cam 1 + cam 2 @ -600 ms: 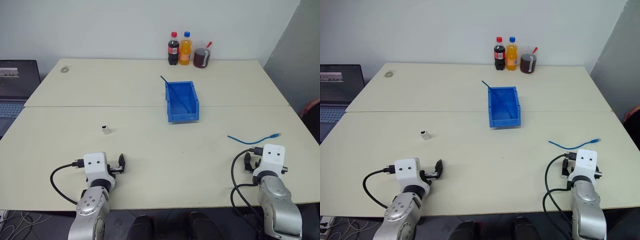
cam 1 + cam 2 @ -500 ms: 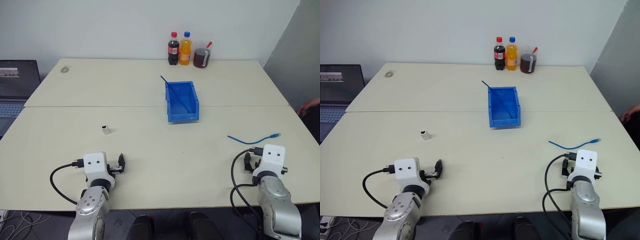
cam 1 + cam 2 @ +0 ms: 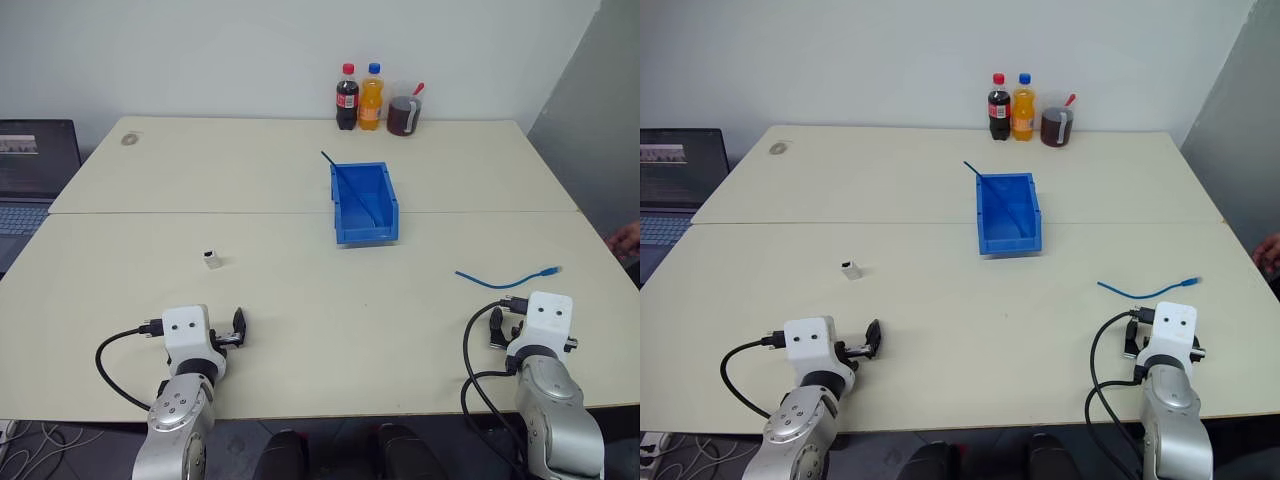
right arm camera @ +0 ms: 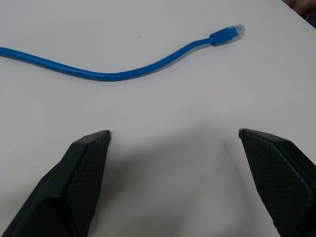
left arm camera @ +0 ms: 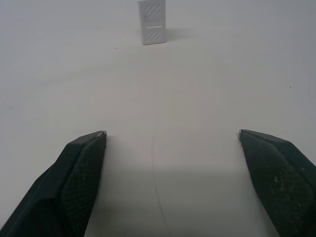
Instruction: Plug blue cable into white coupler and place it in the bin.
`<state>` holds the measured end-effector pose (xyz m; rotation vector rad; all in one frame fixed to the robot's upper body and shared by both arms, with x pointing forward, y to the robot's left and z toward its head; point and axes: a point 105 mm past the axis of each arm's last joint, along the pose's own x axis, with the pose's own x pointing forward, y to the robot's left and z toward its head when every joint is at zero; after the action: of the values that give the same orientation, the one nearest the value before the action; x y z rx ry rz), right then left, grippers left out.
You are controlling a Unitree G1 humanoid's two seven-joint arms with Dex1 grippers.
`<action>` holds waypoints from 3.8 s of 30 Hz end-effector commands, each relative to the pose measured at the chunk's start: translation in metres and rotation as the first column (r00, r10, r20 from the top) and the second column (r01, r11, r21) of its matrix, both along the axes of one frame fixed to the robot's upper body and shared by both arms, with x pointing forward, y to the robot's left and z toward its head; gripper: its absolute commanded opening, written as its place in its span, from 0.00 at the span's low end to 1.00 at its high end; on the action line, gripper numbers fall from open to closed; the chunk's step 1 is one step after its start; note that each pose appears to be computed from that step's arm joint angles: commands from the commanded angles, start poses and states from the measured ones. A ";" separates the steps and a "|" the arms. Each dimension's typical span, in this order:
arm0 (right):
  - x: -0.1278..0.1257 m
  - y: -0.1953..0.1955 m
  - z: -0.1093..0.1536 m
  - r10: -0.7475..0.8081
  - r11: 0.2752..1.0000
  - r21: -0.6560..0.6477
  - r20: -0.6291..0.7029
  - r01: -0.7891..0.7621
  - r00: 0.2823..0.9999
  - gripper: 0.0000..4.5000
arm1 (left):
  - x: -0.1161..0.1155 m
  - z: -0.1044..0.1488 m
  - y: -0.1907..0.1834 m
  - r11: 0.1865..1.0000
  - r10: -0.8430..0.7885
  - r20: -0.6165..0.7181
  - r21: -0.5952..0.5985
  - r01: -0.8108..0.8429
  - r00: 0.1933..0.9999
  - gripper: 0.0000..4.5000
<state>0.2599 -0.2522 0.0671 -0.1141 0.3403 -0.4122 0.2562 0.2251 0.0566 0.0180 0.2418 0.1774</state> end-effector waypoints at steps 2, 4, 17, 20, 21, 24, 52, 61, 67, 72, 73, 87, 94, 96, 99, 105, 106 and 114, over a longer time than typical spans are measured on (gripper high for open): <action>-0.004 -0.011 0.012 -0.040 0.999 -0.026 0.037 0.041 0.999 0.98 | 0.010 0.011 -0.007 0.994 -0.112 0.039 0.007 0.112 0.993 1.00; -0.003 -0.015 0.016 -0.053 0.998 -0.033 0.048 0.054 0.997 0.98 | 0.022 0.023 -0.018 0.975 -0.224 0.069 0.025 0.223 0.972 1.00; 0.038 -0.038 0.061 -0.251 0.968 0.065 0.148 0.244 0.957 0.98 | 0.043 0.110 -0.151 0.066 -0.996 0.067 0.099 0.993 0.059 1.00; 0.054 -0.040 0.057 -0.287 0.952 0.142 0.116 0.270 0.951 0.98 | 0.050 0.117 -0.159 -0.054 -0.998 0.028 0.116 0.992 -0.058 1.00; 0.059 -0.041 0.055 -0.298 0.945 0.169 0.100 0.279 0.949 0.98 | 0.054 0.120 -0.162 -0.075 -0.997 0.020 0.127 0.989 -0.078 1.00; 0.068 -0.037 0.042 -0.328 0.917 0.253 0.041 0.308 0.944 0.98 | 0.064 0.126 -0.166 -0.104 -0.994 0.008 0.165 0.981 -0.107 1.00; 0.095 -0.015 0.013 -0.358 0.865 0.347 -0.077 0.362 0.930 0.08 | 0.072 0.122 -0.158 -0.092 -0.996 -0.040 0.214 0.973 -0.085 1.00; 0.110 0.005 0.055 -0.016 0.984 0.178 0.077 0.002 0.997 0.00 | 0.068 0.123 -0.155 -0.031 -0.999 -0.025 0.210 0.977 -0.026 1.00; 0.081 0.061 0.077 0.751 0.554 -0.346 -0.186 -0.758 0.634 0.00 | 0.060 0.110 -0.080 0.392 -0.919 0.033 0.168 0.905 0.392 1.00; 0.057 0.087 0.076 0.887 0.039 -0.504 -0.381 -0.863 0.263 0.00 | 0.000 0.074 -0.046 0.594 -0.805 0.026 0.025 0.804 0.593 1.00; 0.053 0.098 0.074 0.889 -0.086 -0.542 -0.420 -0.836 0.181 0.00 | -0.017 0.067 -0.047 0.624 -0.781 0.029 -0.004 0.781 0.624 1.00; 0.053 0.244 -0.012 0.693 -0.717 -0.582 -0.655 -0.383 -0.301 0.00 | -0.112 0.026 -0.062 0.930 -0.353 0.008 -0.106 0.352 0.935 1.00; 0.052 0.242 -0.021 0.740 -0.660 -0.406 -0.494 -0.632 -0.456 0.11 | -0.123 0.017 -0.061 0.945 -0.312 0.009 -0.104 0.312 0.950 1.00; 0.055 0.244 -0.015 0.755 -0.644 -0.387 -0.461 -0.660 -0.466 0.20 | -0.122 0.014 -0.062 0.941 -0.323 0.016 -0.102 0.323 0.946 1.00; 0.057 0.244 -0.007 0.767 -0.633 -0.379 -0.430 -0.675 -0.477 0.35 | -0.119 0.011 -0.062 0.932 -0.348 0.023 -0.097 0.348 0.937 1.00; 0.056 0.226 0.015 0.812 -0.579 -0.390 -0.358 -0.716 -0.461 0.66 | -0.101 0.010 -0.049 0.876 -0.481 0.012 -0.046 0.481 0.877 1.00; 0.055 0.221 0.026 0.834 -0.549 -0.402 -0.323 -0.733 -0.447 0.71 | -0.091 0.012 -0.043 0.847 -0.532 0.006 -0.011 0.532 0.847 1.00; 0.025 0.176 0.106 0.961 -0.274 -0.270 -0.045 -0.923 -0.273 1.00 | -0.005 0.054 -0.045 0.471 -0.882 -0.037 -0.027 0.882 0.470 1.00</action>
<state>0.3014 -0.0704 0.1456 -0.6470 -0.1469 1.3677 0.2471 0.1907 0.1091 0.2131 0.2003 -0.7511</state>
